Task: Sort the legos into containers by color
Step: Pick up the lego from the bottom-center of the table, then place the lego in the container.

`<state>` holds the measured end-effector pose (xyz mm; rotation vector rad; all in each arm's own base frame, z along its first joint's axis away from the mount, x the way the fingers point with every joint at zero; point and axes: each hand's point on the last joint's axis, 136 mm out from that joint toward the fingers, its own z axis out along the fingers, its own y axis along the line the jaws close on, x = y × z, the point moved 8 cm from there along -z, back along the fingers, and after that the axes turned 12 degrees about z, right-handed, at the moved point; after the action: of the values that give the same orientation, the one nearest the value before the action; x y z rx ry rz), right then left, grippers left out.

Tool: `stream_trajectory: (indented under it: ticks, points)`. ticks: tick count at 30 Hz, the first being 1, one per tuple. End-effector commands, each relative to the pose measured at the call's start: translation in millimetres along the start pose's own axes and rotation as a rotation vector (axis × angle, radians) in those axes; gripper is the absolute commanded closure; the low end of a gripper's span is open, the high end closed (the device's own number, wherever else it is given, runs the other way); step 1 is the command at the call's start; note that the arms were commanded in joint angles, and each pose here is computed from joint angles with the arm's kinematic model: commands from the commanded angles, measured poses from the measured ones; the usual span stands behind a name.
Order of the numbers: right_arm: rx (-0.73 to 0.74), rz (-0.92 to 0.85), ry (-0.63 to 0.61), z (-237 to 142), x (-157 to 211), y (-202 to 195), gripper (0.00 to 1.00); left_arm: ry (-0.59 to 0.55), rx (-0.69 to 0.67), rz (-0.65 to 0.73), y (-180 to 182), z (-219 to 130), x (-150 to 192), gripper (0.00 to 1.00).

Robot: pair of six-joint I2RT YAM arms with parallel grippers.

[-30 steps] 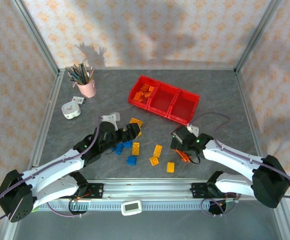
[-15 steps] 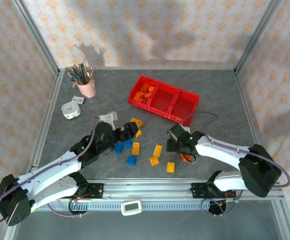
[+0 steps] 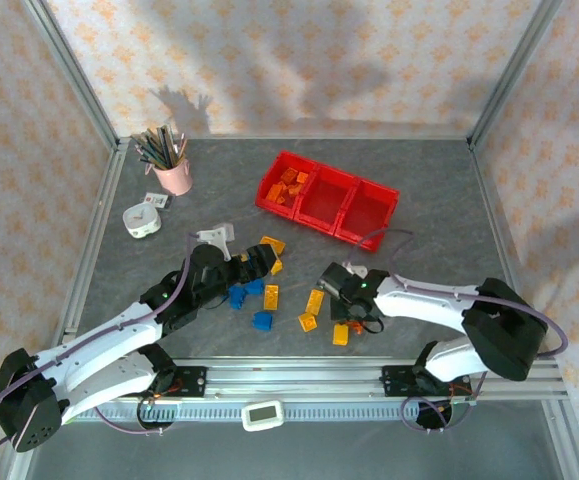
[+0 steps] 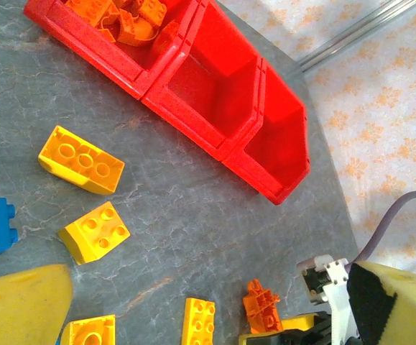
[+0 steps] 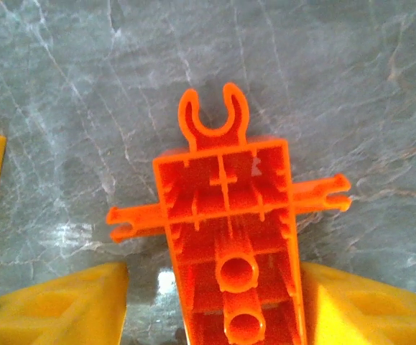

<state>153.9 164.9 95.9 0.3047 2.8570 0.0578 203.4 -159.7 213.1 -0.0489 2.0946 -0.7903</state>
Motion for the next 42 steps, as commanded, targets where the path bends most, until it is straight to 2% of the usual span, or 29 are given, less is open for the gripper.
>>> stream_trajectory:
  ticks: [1,15,22,31,36,42]
  points:
    - [0.067,-0.001,-0.064,-2.6,-8.5,-0.7,0.40,-0.007,-0.015,0.026,-0.5,-2.9,-1.3,0.01]
    - [0.024,0.028,-0.078,-4.6,-14.9,-2.2,0.64,-0.012,-0.020,0.029,-0.2,-1.9,-1.7,0.01]
    - [-0.044,0.035,-0.134,-30.3,-33.6,10.3,0.67,-0.032,-0.029,0.049,-4.7,-3.2,-10.3,0.01]
    - [-0.198,0.011,-0.319,-71.5,-115.4,75.1,0.67,-0.115,-0.088,0.075,3.6,-8.3,-42.2,0.01]
    - [-0.311,0.013,-0.370,-74.3,-173.3,121.3,0.67,-0.154,-0.104,0.067,12.5,-11.4,-62.7,0.01]
    - [-0.360,0.069,-0.441,-61.5,-241.0,160.0,0.68,-0.173,-0.143,0.061,24.9,-8.2,-79.9,0.01]
